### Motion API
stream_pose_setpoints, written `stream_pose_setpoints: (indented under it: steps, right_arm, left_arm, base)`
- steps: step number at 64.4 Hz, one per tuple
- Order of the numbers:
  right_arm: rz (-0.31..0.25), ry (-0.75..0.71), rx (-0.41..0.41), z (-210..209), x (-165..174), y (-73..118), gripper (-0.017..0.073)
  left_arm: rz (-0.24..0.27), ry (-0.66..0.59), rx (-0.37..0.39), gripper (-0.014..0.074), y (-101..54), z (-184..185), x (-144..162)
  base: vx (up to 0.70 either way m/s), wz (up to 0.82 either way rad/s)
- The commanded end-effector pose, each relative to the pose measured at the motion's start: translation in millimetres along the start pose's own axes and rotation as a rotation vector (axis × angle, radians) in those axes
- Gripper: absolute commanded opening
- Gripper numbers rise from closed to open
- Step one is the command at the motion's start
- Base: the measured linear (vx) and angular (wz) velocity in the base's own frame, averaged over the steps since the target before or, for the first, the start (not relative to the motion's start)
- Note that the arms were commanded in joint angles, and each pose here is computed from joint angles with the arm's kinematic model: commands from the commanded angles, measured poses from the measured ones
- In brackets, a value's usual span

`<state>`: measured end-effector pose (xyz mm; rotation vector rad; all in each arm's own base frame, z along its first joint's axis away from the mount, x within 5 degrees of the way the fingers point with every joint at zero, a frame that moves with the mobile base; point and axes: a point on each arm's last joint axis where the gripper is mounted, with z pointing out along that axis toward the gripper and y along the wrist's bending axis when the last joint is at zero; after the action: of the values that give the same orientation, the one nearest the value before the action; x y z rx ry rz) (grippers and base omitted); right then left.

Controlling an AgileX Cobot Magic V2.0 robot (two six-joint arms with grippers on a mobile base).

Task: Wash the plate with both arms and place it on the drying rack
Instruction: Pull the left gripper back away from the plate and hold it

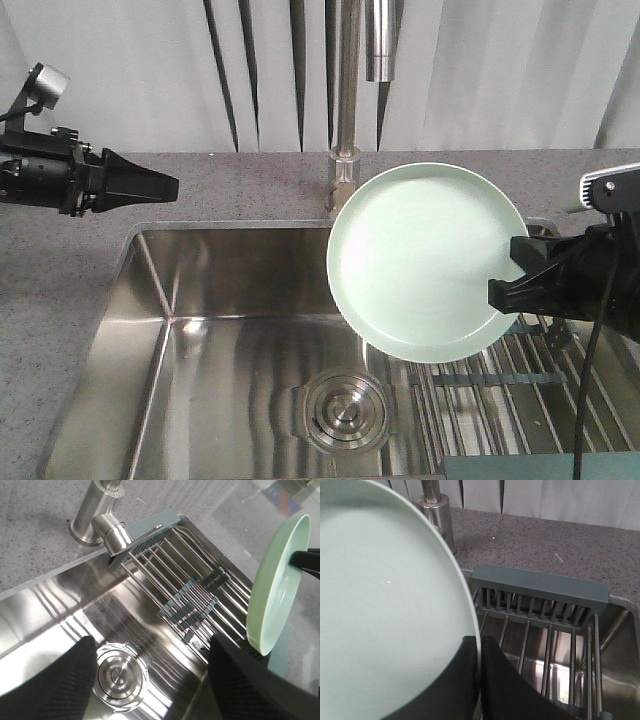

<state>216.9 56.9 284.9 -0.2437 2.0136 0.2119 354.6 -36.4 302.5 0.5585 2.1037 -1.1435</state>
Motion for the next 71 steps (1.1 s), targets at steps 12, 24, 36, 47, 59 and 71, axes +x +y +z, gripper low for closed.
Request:
stream_pose_setpoints:
  steps: [12,24,36,47,59,71]
  right_arm:
    - [0.000,-0.112,0.029,-7.0,-17.2,-2.7,-0.0009]
    - [0.000,-0.112,0.029,-7.0,-17.2,-2.7,-0.0009]
    - [0.000,-0.112,0.029,-7.0,-17.2,-2.7,-0.0009]
    - [0.000,-0.112,0.029,-7.0,-17.2,-2.7,-0.0009]
    - [0.000,-0.112,0.029,-7.0,-17.2,-2.7,-0.0009]
    - [0.008,-0.130,0.035,-7.3,-18.8,-3.3,-0.0009]
  left_arm:
    - [0.036,-0.084,0.062,0.0463,-28.5,-13.7,-15.1]
    - [0.036,-0.084,0.062,0.0463,-28.5,-13.7,-15.1]
    - [0.036,-0.084,0.062,0.0463,-28.5,-13.7,-15.1]
    - [0.036,-0.084,0.062,0.0463,-28.5,-13.7,-15.1]
    - [0.036,-0.084,0.062,0.0463,-28.5,-13.7,-15.1]
    - [0.036,-0.084,0.062,0.0463,-28.5,-13.7,-15.1]
  base:
    - [0.00,0.00]
    - [0.00,0.00]
    - [0.00,0.00]
    - [0.00,0.00]
    - [0.00,0.00]
    - [0.00,0.00]
